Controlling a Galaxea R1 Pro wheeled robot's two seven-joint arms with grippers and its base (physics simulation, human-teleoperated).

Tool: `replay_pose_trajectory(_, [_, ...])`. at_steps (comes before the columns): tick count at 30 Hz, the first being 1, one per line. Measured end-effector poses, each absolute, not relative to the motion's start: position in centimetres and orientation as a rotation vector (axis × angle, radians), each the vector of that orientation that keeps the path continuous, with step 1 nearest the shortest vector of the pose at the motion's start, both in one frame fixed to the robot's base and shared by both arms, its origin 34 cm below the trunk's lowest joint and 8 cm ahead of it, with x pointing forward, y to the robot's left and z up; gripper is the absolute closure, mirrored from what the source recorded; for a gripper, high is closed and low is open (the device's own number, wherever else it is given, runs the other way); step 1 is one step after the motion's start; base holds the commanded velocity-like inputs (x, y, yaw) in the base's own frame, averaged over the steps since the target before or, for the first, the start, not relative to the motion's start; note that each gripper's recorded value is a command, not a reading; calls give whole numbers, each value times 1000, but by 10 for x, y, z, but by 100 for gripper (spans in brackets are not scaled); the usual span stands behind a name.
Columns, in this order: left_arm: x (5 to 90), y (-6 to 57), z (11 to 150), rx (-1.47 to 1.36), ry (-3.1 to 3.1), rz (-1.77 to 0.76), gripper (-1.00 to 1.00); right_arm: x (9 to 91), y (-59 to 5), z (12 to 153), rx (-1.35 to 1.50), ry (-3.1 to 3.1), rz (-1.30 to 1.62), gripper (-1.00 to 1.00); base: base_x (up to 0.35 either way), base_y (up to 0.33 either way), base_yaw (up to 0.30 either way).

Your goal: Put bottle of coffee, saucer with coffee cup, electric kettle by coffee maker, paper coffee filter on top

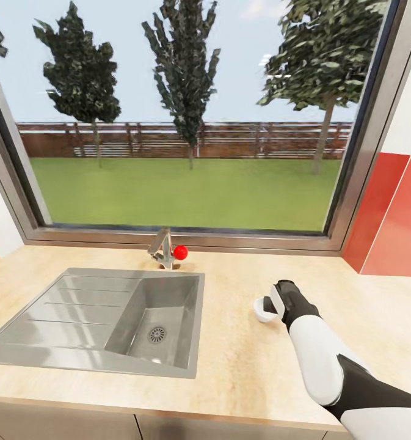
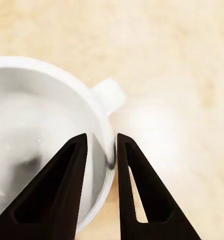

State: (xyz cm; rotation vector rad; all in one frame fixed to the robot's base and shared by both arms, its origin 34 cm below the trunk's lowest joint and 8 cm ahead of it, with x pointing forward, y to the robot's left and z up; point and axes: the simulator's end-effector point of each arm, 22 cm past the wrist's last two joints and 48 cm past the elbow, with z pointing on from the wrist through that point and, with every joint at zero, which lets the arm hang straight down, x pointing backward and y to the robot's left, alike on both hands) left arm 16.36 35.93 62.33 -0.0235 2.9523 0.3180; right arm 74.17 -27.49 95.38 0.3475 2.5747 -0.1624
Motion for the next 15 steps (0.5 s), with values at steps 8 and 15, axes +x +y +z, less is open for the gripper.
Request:
replay_pose_trajectory(8, [164, 361, 624, -23, 2951, 322, -100, 749, -262, 966, 344, 2544, -140, 100, 0, 0, 0])
replay_pose_trajectory(15, [164, 363, 624, -28, 2949, 329, -100, 777, -285, 1024, 373, 2390, -189, 100, 0, 0, 0])
